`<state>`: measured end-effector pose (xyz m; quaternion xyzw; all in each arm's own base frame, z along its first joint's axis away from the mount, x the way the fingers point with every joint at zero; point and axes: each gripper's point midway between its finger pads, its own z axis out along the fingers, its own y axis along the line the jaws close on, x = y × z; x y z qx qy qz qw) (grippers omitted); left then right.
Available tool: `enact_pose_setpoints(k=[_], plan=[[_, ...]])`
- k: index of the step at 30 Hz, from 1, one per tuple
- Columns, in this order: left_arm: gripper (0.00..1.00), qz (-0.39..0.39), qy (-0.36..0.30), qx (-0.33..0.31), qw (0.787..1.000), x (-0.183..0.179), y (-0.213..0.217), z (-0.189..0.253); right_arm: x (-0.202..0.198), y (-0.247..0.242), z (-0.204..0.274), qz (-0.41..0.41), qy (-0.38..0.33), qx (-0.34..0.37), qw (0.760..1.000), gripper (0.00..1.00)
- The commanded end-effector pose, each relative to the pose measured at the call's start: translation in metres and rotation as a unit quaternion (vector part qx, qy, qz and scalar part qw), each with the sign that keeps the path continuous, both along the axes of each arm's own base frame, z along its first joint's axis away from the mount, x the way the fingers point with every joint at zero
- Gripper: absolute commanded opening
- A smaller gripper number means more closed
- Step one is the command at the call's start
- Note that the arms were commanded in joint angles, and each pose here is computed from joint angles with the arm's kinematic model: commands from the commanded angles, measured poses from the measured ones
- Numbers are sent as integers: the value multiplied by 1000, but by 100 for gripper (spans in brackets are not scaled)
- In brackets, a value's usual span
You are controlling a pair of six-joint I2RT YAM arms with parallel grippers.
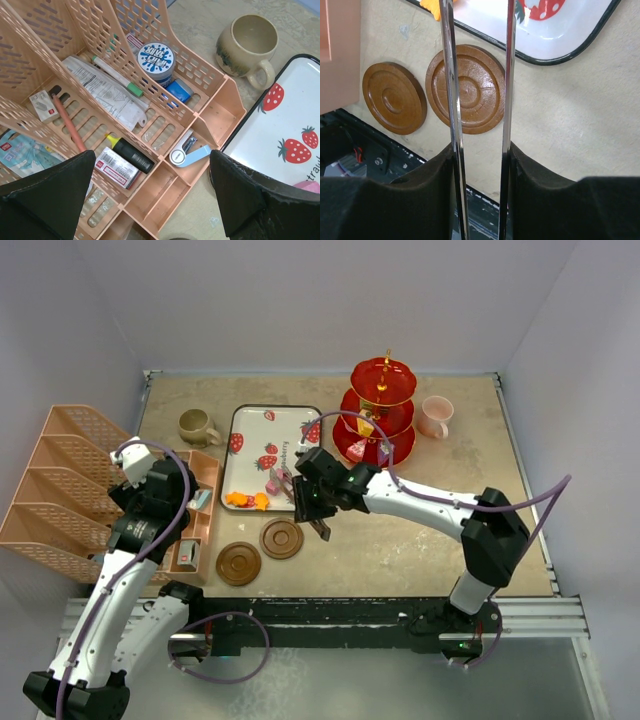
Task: Serve the afternoon tea
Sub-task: Adjust the dessert on the tray, then pick up the desert from the tray.
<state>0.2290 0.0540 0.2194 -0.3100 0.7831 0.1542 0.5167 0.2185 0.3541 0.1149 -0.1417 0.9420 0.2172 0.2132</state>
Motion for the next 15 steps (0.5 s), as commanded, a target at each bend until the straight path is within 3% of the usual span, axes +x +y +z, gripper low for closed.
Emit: enact_pose_setpoints(k=[1,15], plan=[[94,-8,-22,-7,1000,5,-3,7,1,13,4,-23,1,15,1000,42],[96,7,-14,11,1000,4,3,6,5,33,-3,-62,3,3,998,45]])
